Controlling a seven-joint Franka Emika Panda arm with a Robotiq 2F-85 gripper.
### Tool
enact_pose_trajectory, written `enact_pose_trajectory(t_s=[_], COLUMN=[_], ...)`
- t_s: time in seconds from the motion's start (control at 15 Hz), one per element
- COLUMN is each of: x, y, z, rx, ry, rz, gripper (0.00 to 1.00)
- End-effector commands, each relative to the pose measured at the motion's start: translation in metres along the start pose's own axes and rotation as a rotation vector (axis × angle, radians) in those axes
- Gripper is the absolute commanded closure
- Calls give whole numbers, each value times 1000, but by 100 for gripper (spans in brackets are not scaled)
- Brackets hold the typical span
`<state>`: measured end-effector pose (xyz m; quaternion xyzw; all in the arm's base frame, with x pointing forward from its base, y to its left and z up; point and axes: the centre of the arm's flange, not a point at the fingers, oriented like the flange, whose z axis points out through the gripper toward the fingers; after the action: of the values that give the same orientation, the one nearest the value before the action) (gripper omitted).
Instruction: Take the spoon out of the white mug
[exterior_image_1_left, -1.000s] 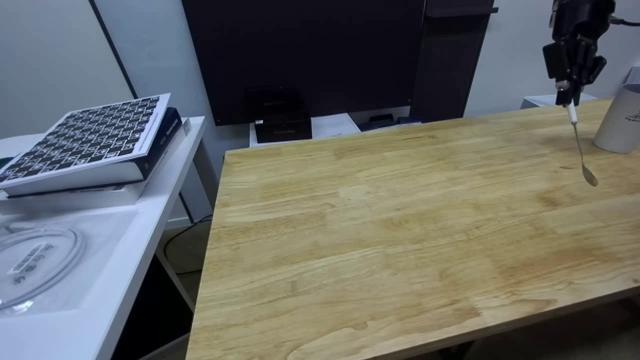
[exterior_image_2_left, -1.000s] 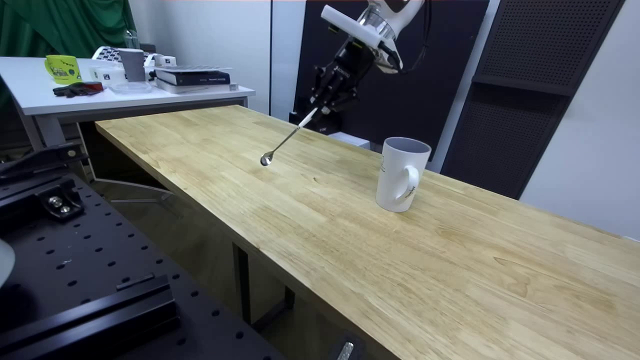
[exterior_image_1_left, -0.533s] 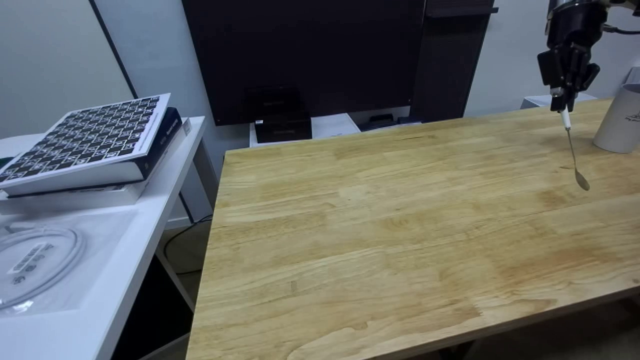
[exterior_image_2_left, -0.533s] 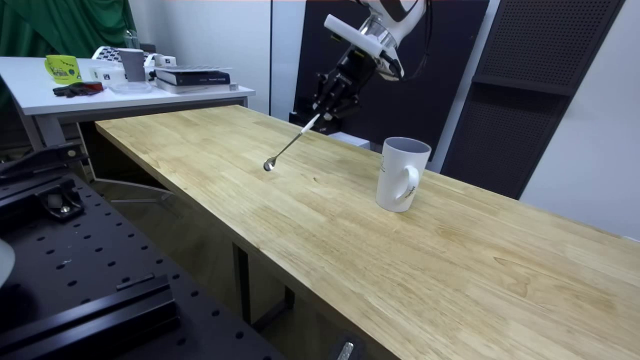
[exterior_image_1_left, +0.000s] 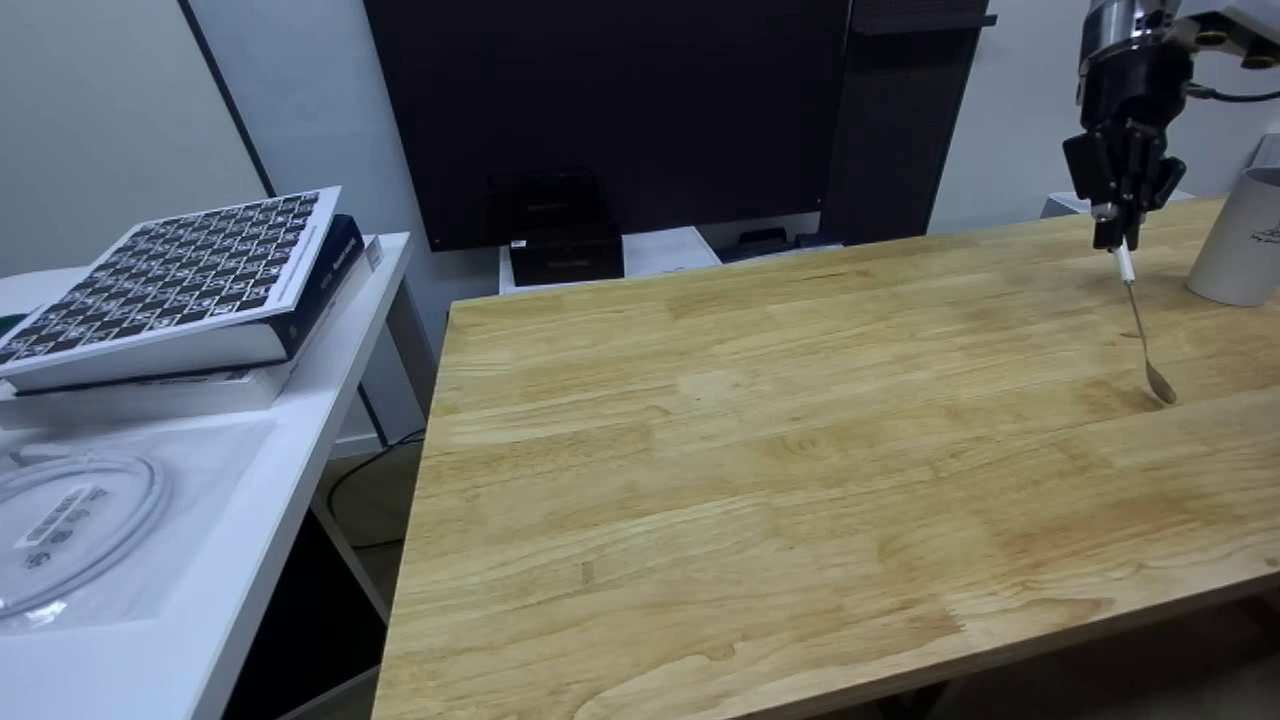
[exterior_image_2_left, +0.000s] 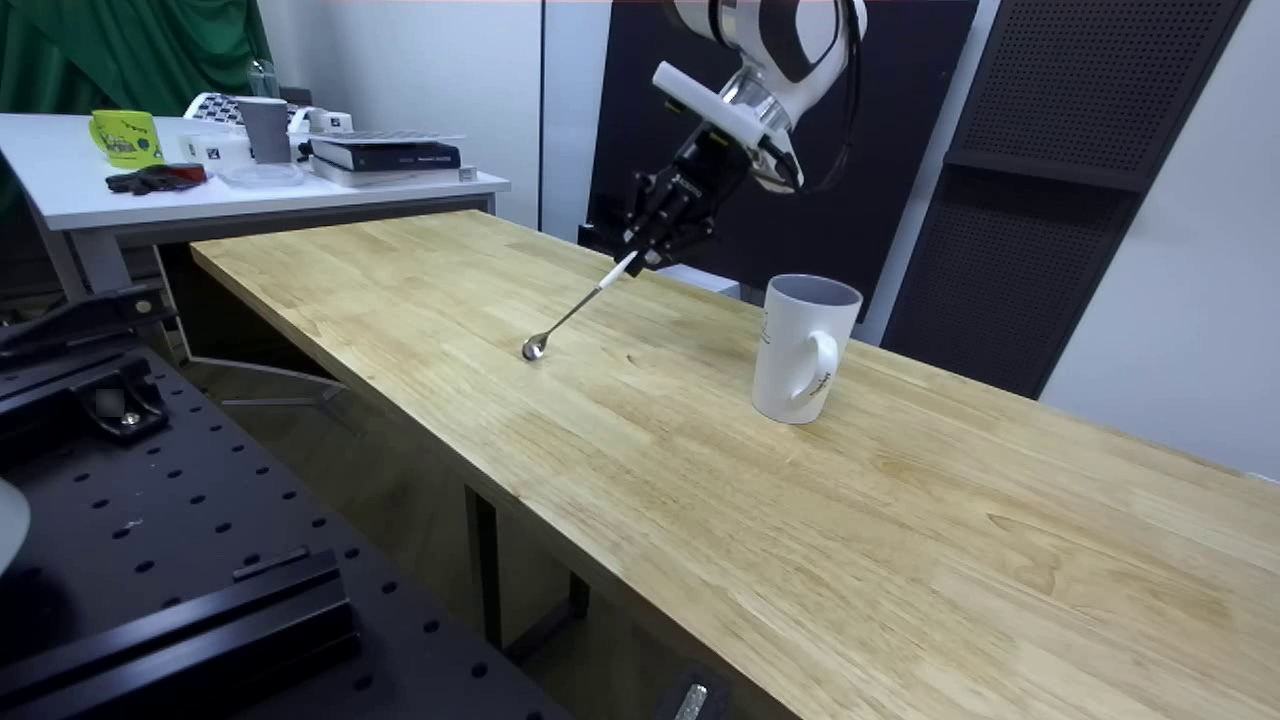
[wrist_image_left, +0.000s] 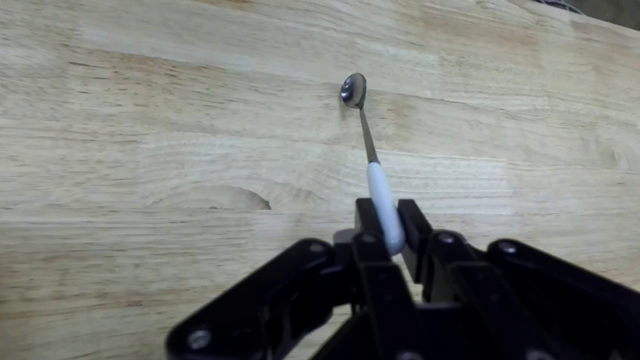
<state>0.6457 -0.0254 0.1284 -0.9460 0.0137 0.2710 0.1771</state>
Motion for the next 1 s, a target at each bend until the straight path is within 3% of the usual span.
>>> enact_pose_trajectory(t_s=[0.0,0.2,0.27,0.33,0.67,0.93], x=[32,35,34,33,26,15], y=[2,2,1,0,-12,-28], z=[-1,0,-2,-4,-25,-46], rx=[14,4,-4,-13,-34,-136], ry=[-35,-35,-23,-10,50,177], rz=[37,47,46,49,34,19], gripper=[96,96,60,59,26,0])
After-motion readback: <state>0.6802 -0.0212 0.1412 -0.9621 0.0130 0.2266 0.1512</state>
